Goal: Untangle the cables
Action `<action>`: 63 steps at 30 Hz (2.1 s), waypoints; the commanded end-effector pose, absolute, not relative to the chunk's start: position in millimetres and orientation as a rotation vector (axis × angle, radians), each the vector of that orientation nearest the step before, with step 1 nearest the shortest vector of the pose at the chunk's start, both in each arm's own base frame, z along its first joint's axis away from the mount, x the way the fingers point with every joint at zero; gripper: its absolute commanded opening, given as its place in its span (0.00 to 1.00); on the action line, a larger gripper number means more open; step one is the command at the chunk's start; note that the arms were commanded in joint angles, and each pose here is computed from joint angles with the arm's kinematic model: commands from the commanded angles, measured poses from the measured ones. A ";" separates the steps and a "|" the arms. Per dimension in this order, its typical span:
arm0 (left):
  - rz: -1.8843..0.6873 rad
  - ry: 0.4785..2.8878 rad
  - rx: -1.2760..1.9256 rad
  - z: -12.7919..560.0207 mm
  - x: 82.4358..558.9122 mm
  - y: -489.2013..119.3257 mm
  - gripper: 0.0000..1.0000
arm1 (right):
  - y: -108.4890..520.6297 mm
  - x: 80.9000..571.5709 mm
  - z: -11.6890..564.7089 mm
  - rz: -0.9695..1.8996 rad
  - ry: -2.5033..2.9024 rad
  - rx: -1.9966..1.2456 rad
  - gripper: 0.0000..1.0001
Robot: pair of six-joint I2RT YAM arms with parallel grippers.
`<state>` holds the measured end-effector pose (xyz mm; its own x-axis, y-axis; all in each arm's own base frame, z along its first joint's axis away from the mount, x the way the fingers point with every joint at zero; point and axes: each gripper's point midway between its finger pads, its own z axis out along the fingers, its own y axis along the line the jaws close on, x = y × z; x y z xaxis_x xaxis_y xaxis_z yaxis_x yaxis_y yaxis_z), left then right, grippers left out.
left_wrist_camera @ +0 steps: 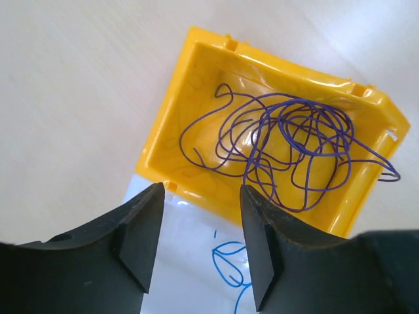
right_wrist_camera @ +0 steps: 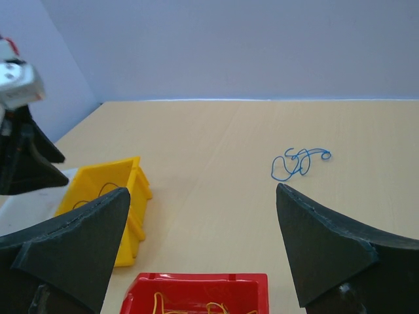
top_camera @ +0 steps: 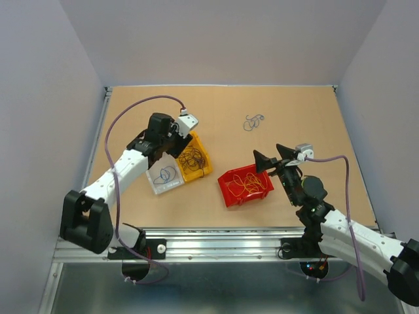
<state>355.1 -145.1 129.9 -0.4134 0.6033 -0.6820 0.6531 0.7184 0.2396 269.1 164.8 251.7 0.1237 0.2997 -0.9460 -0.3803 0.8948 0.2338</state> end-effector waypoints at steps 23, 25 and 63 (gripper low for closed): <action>-0.076 1.914 1.390 94.1 271.3 -225.9 0.65 | 165.4 273.3 258.9 0.501 1.349 -0.037 0.98; -0.075 1.920 1.395 90.1 272.5 -227.0 0.65 | 164.7 273.0 259.8 0.501 1.346 -0.035 0.98; -0.269 1.940 1.233 119.4 307.7 -237.5 0.00 | 157.0 267.3 262.3 0.494 1.331 -0.026 0.98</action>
<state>300.0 -229.6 80.5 -0.2294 0.7422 -0.6296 0.8335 0.4839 0.2667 267.8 159.3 254.5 0.1290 0.3119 -0.9413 -0.3635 0.8981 0.2477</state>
